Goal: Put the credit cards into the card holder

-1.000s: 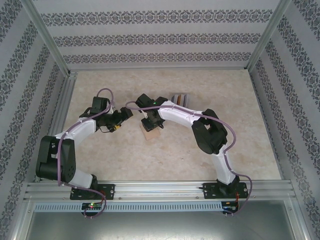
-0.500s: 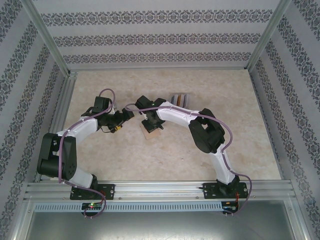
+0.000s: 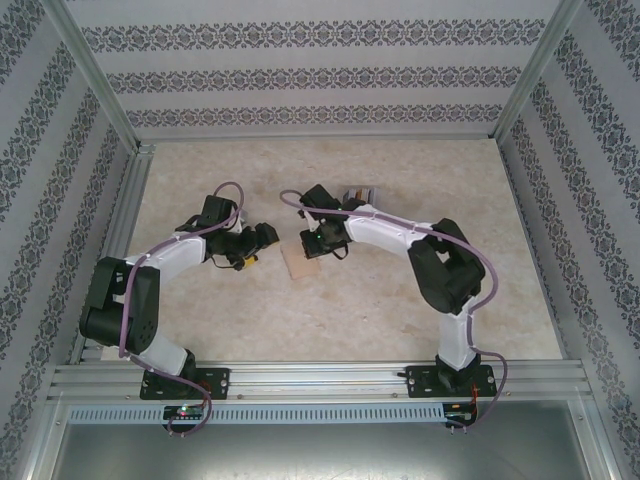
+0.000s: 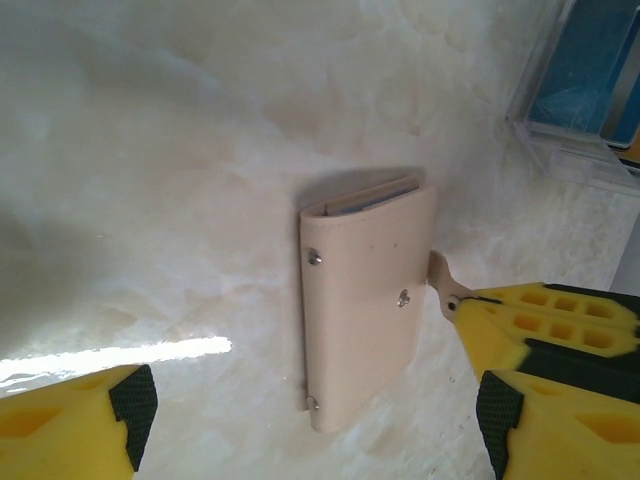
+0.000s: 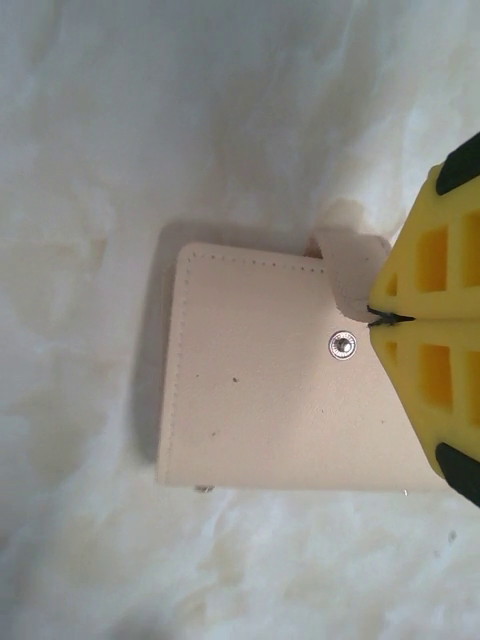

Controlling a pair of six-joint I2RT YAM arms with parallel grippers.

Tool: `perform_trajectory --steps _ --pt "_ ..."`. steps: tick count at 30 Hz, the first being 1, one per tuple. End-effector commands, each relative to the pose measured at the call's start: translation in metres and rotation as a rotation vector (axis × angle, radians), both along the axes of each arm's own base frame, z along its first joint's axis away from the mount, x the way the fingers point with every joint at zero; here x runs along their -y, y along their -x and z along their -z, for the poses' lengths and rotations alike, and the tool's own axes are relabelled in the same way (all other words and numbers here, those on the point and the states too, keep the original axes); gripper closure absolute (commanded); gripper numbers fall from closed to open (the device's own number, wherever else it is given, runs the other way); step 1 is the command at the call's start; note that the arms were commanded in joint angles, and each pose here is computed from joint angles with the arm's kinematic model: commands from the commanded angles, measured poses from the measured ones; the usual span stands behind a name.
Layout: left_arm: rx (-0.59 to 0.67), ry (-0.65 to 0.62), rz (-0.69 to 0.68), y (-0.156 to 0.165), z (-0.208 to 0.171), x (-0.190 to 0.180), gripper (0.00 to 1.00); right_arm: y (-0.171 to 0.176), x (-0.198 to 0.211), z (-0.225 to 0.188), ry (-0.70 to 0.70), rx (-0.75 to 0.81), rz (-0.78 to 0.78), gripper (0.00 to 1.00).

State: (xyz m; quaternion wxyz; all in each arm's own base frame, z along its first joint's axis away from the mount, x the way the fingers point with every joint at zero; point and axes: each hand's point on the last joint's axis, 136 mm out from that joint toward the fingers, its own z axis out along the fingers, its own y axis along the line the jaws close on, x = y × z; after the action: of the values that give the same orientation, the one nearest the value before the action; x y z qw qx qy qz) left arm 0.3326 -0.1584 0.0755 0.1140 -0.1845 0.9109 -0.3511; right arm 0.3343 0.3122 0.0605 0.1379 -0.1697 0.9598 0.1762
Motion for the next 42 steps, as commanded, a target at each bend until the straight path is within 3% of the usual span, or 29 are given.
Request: perform_trajectory --steps 1,7,15,34,40,42 --pt "0.037 0.033 0.014 -0.012 -0.015 0.012 0.15 -0.009 -0.006 -0.043 -0.196 0.036 0.067 1.0" --pt "0.091 0.056 0.061 -0.018 -0.03 0.023 0.14 -0.005 -0.002 -0.073 -0.304 0.064 0.098 1.0" --pt "0.101 0.063 0.115 -0.015 -0.029 0.044 0.14 0.001 -0.006 -0.077 -0.39 0.04 0.126 1.0" --pt "0.074 0.093 0.13 -0.026 -0.011 0.065 0.16 0.005 -0.011 -0.095 -0.458 0.035 0.125 1.0" --pt "0.043 0.106 0.132 -0.024 0.003 0.067 0.35 0.005 -0.006 -0.09 -0.441 0.036 0.134 1.0" --pt "0.047 0.109 0.131 -0.025 0.002 0.067 0.36 0.005 -0.001 -0.087 -0.437 0.033 0.144 1.0"
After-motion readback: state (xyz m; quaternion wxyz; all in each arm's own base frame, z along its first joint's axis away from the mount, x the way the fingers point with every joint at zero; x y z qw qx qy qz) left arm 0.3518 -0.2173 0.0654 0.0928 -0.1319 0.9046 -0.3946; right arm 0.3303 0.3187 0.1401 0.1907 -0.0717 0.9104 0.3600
